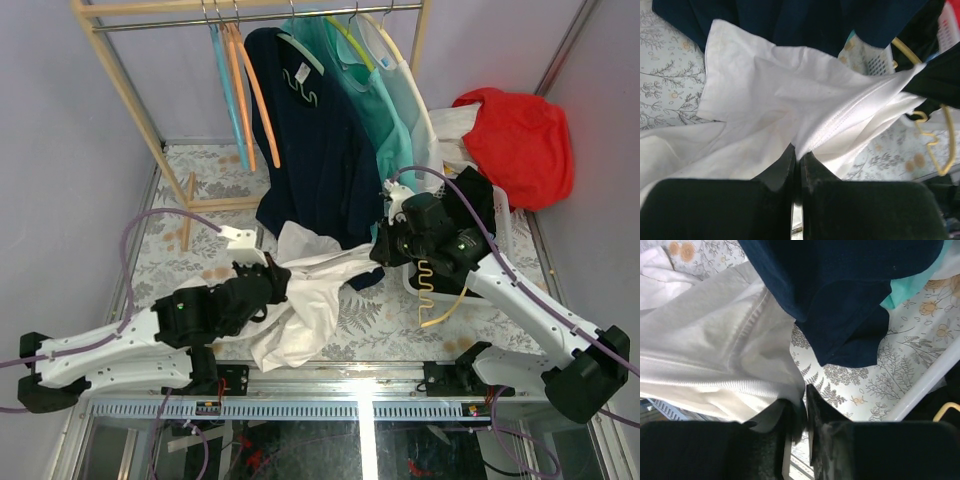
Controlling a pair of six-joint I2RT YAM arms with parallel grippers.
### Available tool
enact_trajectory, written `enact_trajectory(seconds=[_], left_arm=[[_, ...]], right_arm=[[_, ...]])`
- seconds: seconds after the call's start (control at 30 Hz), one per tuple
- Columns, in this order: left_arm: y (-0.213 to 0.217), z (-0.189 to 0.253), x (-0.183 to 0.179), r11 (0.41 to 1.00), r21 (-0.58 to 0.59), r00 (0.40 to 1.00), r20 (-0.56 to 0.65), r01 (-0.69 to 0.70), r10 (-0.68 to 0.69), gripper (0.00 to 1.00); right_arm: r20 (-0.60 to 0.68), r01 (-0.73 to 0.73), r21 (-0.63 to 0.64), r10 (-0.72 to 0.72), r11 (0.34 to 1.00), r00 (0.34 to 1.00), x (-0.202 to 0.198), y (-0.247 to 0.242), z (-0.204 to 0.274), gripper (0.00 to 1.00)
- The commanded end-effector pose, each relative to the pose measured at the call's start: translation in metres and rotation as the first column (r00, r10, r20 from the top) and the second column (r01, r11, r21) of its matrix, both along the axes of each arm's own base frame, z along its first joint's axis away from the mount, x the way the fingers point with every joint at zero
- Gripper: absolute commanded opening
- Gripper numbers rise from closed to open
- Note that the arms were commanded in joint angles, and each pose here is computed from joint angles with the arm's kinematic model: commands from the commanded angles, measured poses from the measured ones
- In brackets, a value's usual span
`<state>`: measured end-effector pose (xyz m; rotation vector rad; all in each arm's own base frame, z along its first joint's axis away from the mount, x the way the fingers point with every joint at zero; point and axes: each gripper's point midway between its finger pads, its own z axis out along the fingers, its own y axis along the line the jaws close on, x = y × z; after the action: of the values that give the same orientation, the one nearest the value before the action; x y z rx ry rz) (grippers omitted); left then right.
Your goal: Place the t-shirt on the hanger
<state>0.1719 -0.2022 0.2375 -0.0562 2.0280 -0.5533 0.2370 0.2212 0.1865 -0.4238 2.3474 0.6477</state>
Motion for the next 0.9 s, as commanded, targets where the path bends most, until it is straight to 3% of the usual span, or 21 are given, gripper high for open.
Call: enact_trajectory(seconds=[0.0,0.17,0.23,0.33,0.47,0.67,0.87], left_arm=[[-0.028,-0.025,0.006,0.999,0.006,0.999,0.009,0.046,-0.046,0.0],[-0.063,-0.057,0.004,0.991,-0.005,0.99,-0.023,0.137,-0.137,0.0],[-0.072,-0.064,0.006,0.986,-0.008,0.986,-0.028,0.164,-0.165,0.0],[-0.085,-0.072,0.011,0.977,-0.028,0.977,-0.046,0.209,-0.21,0.0],[-0.096,-0.073,0.015,0.967,-0.055,0.967,-0.047,0.248,-0.251,0.0],[-0.101,-0.066,0.02,0.958,-0.072,0.959,-0.04,0.278,-0.282,0.0],[-0.1,-0.06,0.023,0.952,-0.091,0.954,-0.031,0.293,-0.297,0.0]], right_arm=[[-0.052,0.019,-0.033,-0.02,0.999,0.998,-0.008,-0.013,-0.009,0.31],[-0.112,0.023,-0.001,-0.023,1.0,0.993,-0.032,-0.02,-0.011,0.54],[-0.139,0.038,0.0,-0.037,0.999,0.99,-0.039,-0.025,-0.013,0.57],[-0.165,0.118,-0.019,-0.12,0.993,0.979,-0.045,-0.041,-0.013,0.63],[-0.114,0.264,-0.04,-0.267,0.964,0.957,-0.048,-0.07,0.006,0.81],[-0.103,0.465,-0.132,-0.479,0.876,0.872,-0.054,-0.121,0.019,0.82],[-0.165,0.607,-0.167,-0.629,0.777,0.76,-0.039,-0.167,-0.005,0.79]])
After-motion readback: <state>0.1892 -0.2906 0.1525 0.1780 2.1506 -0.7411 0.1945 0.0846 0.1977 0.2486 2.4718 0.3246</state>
